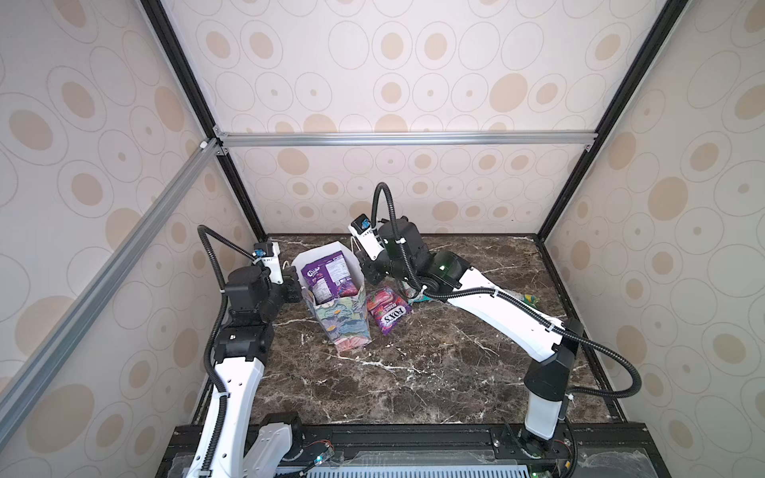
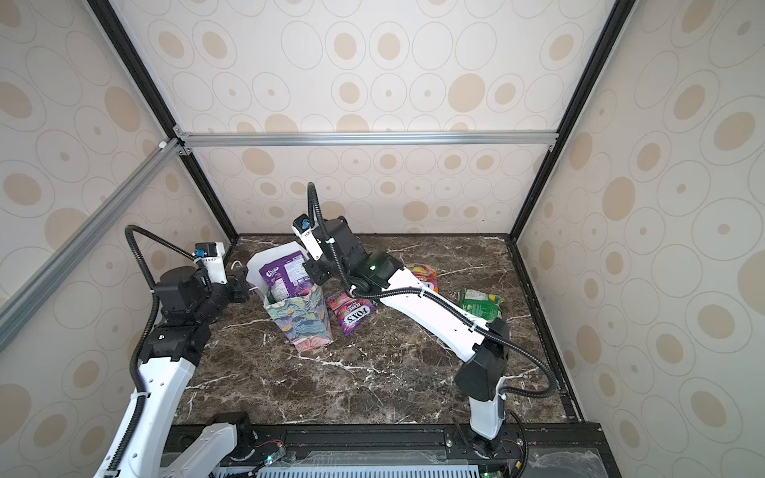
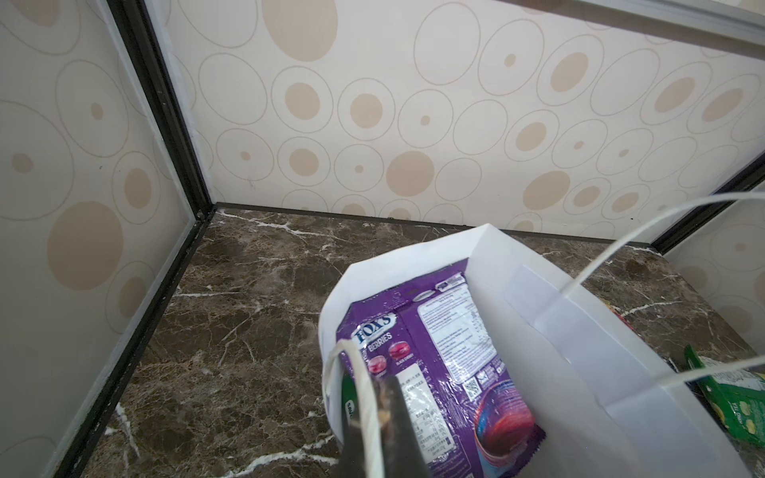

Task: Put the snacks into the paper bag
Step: 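Raise the right gripper out of the bag toward the remaining packets, then move the right gripper over the purple Berries packet and lower toward it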

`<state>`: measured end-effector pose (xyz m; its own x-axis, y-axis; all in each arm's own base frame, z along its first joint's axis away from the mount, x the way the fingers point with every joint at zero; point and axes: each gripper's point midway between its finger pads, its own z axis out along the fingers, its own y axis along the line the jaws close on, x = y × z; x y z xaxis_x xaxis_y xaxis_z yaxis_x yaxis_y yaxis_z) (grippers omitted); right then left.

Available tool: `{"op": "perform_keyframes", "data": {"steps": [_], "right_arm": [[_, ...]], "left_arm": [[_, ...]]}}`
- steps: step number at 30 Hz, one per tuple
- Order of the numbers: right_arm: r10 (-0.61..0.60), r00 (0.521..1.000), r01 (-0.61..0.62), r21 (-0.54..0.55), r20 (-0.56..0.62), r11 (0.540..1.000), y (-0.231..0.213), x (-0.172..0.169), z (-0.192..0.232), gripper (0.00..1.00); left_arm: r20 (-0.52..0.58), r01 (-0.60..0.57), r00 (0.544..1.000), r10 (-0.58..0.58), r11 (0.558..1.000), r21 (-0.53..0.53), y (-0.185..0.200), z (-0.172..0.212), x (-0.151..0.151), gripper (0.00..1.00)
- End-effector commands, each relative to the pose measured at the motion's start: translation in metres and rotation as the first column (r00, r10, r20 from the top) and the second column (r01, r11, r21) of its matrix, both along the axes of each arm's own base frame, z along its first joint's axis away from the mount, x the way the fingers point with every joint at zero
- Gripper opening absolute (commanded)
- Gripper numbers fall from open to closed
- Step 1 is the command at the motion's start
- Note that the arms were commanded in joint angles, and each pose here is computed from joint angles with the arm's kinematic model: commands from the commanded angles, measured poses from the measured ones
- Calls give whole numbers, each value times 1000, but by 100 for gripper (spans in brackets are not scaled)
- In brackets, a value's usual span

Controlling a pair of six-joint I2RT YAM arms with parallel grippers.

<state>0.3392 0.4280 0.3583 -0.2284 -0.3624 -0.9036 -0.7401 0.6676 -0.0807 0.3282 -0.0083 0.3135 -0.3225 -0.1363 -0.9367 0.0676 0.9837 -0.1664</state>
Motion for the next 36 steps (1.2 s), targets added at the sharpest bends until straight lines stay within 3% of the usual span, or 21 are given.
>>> {"op": "perform_keyframes", "data": {"steps": [1,4,8,13,21,29,36], "right_arm": [[-25,998,20,92,50,996,-8,-3,34,0],[-32,998,29,73,45,997,-10,-3,27,1],[-44,998,43,43,38,998,-16,-4,21,39],[-63,997,57,93,55,994,-36,-14,32,54],[-166,986,167,230,-25,959,-105,-24,20,58],[-273,944,307,188,-188,933,-154,-20,-50,58],[-286,903,359,194,-322,913,-169,-16,-101,56]], "left_arm": [[38,-9,999,8,1000,29,3,9,-3,0],[42,-17,999,15,999,33,5,10,-3,0],[33,-22,999,21,999,37,6,7,-3,0],[27,-31,999,30,999,39,8,5,-2,0],[27,-58,998,57,997,49,13,5,-3,0],[15,-61,998,60,997,49,13,1,-2,0],[5,-57,998,57,997,47,13,0,0,0]]}}
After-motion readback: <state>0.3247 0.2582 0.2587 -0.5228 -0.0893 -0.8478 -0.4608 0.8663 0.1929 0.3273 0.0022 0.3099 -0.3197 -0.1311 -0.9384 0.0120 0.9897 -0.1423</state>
